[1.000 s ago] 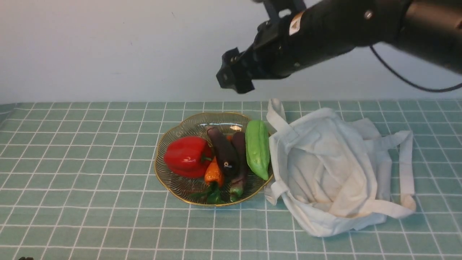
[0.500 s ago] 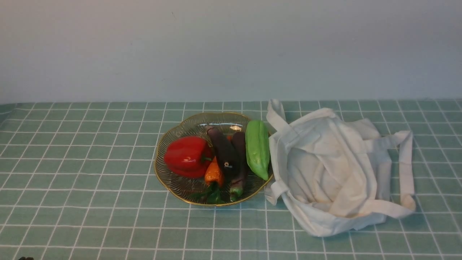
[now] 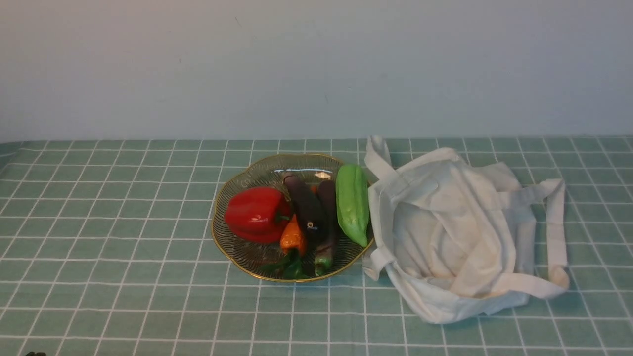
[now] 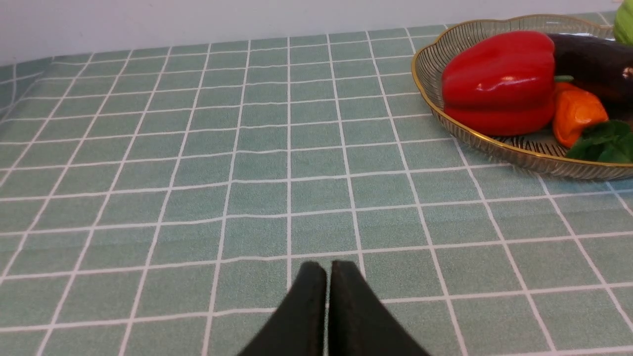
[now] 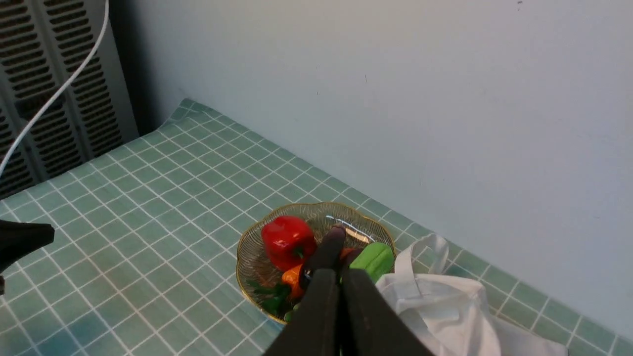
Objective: Take vegetables from cloth bag on blue coffee tablecloth place on plate.
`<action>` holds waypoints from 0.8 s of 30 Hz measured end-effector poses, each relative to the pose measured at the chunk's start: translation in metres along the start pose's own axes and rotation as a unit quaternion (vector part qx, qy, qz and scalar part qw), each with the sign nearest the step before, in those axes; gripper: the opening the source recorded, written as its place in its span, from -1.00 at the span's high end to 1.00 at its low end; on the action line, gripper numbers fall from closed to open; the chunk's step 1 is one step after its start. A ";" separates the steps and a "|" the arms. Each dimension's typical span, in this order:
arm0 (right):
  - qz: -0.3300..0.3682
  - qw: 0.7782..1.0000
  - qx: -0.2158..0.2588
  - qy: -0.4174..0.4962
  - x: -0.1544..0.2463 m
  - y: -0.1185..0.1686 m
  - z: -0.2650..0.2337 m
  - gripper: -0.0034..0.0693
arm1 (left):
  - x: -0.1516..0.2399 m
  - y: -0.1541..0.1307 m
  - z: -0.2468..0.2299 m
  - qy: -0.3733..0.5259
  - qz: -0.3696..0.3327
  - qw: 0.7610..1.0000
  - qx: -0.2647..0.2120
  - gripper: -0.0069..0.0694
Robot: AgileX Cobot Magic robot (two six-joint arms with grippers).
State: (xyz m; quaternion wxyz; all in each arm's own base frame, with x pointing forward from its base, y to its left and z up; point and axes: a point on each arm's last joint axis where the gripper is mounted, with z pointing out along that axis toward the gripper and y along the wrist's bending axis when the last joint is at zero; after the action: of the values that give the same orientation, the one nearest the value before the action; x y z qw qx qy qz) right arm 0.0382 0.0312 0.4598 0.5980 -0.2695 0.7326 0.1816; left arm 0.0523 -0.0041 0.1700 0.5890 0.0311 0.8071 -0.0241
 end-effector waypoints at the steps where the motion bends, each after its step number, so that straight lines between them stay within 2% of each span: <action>1: 0.001 1.000 0.002 -0.019 0.008 0.000 0.006 0.95 | 0.000 0.000 0.000 0.000 0.000 1.000 0.000 0.83; 6: 0.006 0.997 0.015 -0.080 0.057 0.000 0.050 0.95 | 0.000 0.000 0.000 0.000 0.000 1.000 0.000 0.83; 9: 0.007 0.992 0.023 -0.126 0.066 -0.001 0.062 0.95 | 0.000 0.000 0.000 0.000 0.000 1.000 0.000 0.83; 14: 0.007 0.986 0.028 -0.166 0.066 -0.002 0.064 0.95 | 0.000 0.000 0.000 0.000 0.000 1.000 0.000 0.83; 24: 0.007 0.986 0.028 -0.165 0.067 -0.002 0.065 0.95 | 0.000 0.000 0.000 0.000 0.000 1.000 0.000 0.83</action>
State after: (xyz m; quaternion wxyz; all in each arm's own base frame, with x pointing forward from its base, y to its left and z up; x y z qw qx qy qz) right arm 0.0802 0.0558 0.3802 0.7170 -0.2140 0.6303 0.2070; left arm 0.0523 -0.0041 0.1700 0.5890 0.0311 0.8071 -0.0241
